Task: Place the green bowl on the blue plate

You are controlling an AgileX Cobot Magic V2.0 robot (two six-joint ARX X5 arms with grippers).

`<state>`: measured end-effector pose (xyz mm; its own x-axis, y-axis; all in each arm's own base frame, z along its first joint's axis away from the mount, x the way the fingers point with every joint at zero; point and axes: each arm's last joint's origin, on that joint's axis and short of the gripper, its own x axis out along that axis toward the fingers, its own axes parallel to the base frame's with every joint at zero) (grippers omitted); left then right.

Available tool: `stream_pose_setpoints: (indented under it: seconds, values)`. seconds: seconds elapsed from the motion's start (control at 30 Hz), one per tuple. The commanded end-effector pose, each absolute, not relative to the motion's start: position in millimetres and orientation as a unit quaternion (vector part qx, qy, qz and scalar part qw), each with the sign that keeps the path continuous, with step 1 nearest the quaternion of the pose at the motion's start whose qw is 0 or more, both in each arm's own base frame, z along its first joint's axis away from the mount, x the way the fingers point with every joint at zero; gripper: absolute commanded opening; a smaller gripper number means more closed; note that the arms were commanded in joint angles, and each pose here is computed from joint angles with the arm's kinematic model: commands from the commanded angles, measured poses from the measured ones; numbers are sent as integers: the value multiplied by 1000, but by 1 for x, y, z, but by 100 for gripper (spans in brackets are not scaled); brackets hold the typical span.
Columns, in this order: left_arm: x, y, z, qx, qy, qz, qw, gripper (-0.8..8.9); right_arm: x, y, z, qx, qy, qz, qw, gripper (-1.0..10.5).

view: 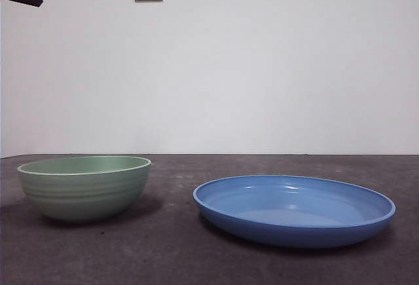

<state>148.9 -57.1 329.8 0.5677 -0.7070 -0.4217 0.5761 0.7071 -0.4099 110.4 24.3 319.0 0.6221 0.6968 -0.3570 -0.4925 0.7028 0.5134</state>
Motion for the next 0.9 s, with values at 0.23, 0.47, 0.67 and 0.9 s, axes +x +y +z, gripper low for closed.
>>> stream_pose_setpoints:
  seconds: [0.23, 0.47, 0.67, 0.9]
  values:
    - [162, -55, 316, -60, 351, -253, 900, 561, 111, 25, 324, 182, 264, 343, 883, 631]
    - [189, -60, 285, -24, 446, -204, 871, 558, 111, 25, 324, 182, 264, 343, 883, 631]
    - [221, -66, 256, -6, 491, -166, 855, 557, 111, 25, 324, 182, 264, 343, 883, 631]
    - [250, -72, 221, 4, 531, -142, 836, 557, 111, 25, 324, 182, 264, 343, 883, 631]
